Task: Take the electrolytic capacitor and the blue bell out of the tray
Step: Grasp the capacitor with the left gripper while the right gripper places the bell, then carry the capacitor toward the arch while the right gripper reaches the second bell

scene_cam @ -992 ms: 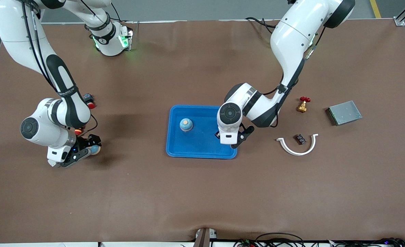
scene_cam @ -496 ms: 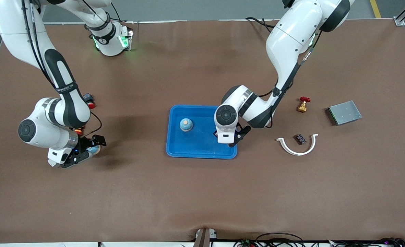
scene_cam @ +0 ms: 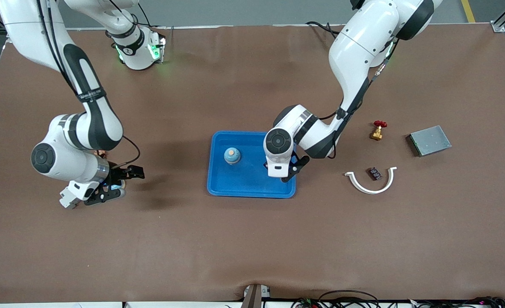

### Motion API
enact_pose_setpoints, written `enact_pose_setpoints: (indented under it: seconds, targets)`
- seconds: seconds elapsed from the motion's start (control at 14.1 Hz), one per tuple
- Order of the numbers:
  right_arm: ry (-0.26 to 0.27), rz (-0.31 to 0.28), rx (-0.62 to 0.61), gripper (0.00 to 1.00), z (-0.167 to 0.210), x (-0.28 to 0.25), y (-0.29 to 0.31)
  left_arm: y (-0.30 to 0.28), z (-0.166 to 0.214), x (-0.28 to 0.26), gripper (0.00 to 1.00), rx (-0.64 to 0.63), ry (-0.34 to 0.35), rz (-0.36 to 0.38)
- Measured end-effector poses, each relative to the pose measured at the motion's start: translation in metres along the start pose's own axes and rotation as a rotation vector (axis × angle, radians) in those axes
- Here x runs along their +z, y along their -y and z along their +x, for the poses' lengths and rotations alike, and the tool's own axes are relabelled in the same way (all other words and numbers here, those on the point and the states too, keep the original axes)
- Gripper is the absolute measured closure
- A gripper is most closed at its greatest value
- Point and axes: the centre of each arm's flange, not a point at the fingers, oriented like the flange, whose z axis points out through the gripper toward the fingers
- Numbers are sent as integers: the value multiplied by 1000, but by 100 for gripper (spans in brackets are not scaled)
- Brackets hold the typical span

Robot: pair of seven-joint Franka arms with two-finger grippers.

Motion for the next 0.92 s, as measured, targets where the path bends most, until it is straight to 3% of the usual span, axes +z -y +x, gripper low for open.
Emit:
enact_pose_setpoints:
  seconds: [0.43,0.92]
  targets:
    - [-4,-4,134,0,1,-6,55,1,42,-49,70,20,-19,-24]
    - [0,-16,308,0,-13,4,182,49,182,-94,70,113,-8,-47]
